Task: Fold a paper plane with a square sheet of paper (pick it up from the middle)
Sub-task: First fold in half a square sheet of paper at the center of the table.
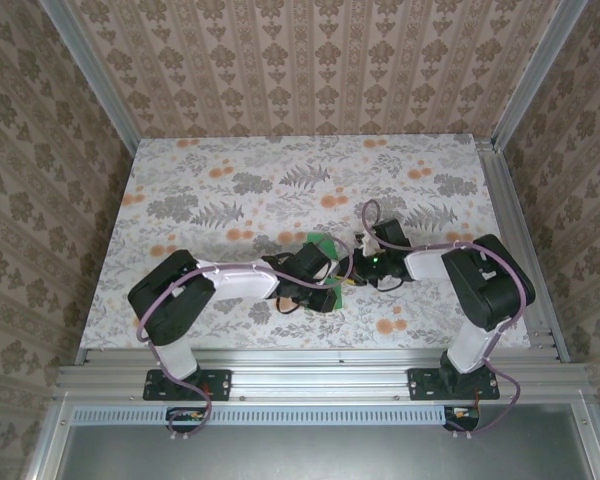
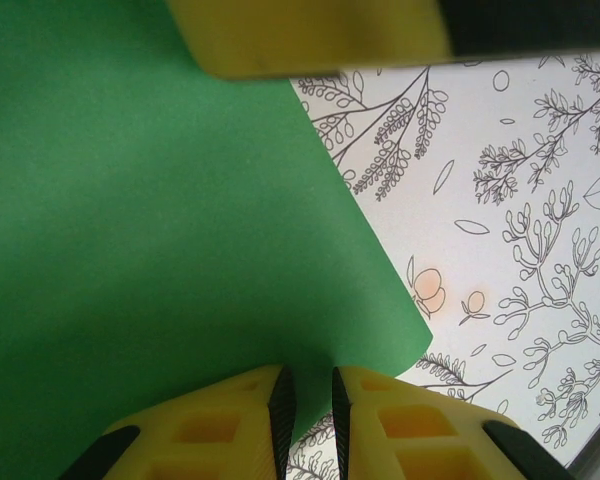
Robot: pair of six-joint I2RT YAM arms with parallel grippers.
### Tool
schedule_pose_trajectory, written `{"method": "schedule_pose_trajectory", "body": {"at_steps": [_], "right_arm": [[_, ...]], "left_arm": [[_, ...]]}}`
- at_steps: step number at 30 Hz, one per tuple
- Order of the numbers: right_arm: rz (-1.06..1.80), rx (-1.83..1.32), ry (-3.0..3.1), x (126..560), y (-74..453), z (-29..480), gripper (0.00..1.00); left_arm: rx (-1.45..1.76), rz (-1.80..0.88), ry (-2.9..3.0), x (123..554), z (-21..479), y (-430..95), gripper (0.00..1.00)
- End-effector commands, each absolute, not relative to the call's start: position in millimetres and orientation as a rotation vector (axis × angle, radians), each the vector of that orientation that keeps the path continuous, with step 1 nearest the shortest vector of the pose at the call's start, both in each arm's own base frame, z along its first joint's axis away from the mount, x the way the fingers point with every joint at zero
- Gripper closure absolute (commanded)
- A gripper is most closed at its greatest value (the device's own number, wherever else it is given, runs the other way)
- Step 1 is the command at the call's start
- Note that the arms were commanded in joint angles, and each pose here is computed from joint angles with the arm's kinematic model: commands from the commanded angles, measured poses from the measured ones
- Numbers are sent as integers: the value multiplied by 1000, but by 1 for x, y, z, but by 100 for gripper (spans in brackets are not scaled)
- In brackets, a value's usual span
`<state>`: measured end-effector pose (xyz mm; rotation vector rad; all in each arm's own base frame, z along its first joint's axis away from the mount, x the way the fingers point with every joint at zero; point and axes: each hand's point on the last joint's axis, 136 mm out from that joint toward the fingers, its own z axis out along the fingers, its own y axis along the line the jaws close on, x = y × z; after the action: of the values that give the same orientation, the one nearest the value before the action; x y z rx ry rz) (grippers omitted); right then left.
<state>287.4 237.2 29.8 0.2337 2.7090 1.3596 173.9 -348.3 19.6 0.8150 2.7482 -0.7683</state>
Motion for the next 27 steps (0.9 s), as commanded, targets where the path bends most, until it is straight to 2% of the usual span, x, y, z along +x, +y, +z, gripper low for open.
{"method": "schedule_pose_trajectory", "body": {"at_steps": [1,11,21,27], "right_arm": [[1362,255,2754,268,236,28,83],[1275,240,2845,243,234,10,83],[1249,220,2850,229,233,19,82],[1203,215,2905,215,231,7,82]], "left_arm": [[819,-595,2848,163,-5,-315,77],[815,-602,2858,162,-7,-312,77],[821,-586,2874,160,-9,-305,77],[829,-584,2878,160,-9,-305,77]]}}
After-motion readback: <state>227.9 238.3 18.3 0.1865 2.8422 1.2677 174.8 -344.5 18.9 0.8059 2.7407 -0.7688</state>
